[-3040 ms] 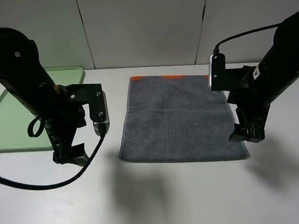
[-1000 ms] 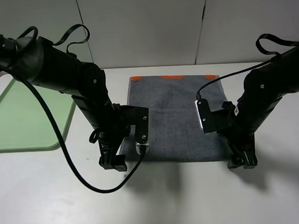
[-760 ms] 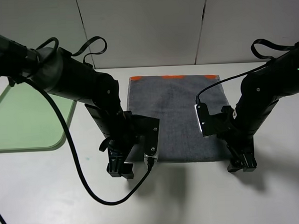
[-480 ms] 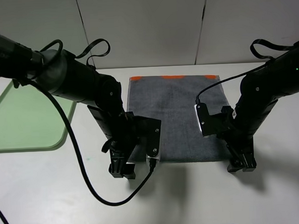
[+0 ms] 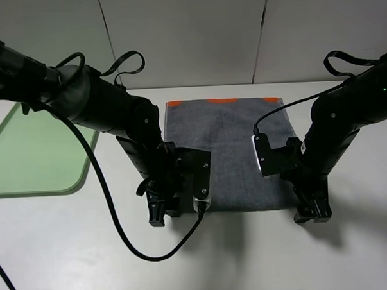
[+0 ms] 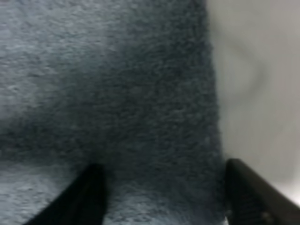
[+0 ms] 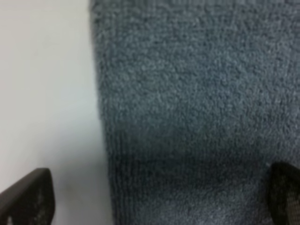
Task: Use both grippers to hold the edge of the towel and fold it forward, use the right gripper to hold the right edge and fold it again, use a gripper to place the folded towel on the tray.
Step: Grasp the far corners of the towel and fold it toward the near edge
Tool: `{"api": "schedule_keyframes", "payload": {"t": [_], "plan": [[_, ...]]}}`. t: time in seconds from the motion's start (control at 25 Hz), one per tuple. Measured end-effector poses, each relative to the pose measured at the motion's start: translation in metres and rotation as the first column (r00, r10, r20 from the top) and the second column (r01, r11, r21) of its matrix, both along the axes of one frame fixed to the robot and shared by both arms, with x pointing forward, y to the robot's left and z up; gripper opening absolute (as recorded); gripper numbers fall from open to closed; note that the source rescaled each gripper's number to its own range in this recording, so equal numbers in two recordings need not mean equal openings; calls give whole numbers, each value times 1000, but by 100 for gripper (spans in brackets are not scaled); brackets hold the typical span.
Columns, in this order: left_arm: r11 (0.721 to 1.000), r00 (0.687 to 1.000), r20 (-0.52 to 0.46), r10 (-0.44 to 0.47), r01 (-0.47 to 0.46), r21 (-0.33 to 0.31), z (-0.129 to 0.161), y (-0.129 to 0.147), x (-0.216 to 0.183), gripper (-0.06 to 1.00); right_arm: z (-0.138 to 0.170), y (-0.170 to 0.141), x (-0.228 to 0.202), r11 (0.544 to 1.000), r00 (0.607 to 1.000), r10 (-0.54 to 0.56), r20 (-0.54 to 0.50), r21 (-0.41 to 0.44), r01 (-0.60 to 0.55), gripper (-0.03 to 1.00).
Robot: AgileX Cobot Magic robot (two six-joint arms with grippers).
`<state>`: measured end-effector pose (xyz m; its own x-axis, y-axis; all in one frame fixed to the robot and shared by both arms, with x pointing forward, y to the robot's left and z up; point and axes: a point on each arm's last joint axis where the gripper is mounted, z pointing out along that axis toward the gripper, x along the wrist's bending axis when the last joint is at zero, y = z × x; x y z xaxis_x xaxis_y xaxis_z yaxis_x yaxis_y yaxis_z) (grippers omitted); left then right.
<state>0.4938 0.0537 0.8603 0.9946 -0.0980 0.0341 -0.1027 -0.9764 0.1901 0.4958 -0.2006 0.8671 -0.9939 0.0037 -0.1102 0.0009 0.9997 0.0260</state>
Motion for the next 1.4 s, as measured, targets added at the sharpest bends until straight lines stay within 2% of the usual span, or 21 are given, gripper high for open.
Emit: {"api": "schedule_keyframes", "payload": {"t": [0.08,0.2,0.48,0.64,0.72,0.8,0.88,1.4], "plan": [[1000,1000,4,1,-1,-2,0,0,1,40,0,0,0,1000,1000,-1,1,1,1,98],[1000,1000,9,2,-2,-5,0,-1,1,33,0,0,0,1000,1000,-7,0,5,7,88],[1000,1000,13,3,-2,-7,0,-1,1,30,0,2,4,999,999,-15,45,29,13,57],[1000,1000,15,2,-2,-8,0,-1,2,28,0,3,6,999,998,-15,67,38,12,36],[1000,1000,21,2,-2,-10,-1,-1,2,21,0,4,7,999,997,-15,77,43,12,25],[1000,1000,26,1,-1,-13,0,-2,3,7,0,4,8,999,996,-13,89,46,9,10],[1000,1000,25,3,-2,-14,0,-2,3,2,-1,4,9,999,996,-17,92,48,12,0],[1000,1000,23,3,-2,-13,1,-2,3,0,-1,4,8,991,990,-119,80,67,114,0]]}}
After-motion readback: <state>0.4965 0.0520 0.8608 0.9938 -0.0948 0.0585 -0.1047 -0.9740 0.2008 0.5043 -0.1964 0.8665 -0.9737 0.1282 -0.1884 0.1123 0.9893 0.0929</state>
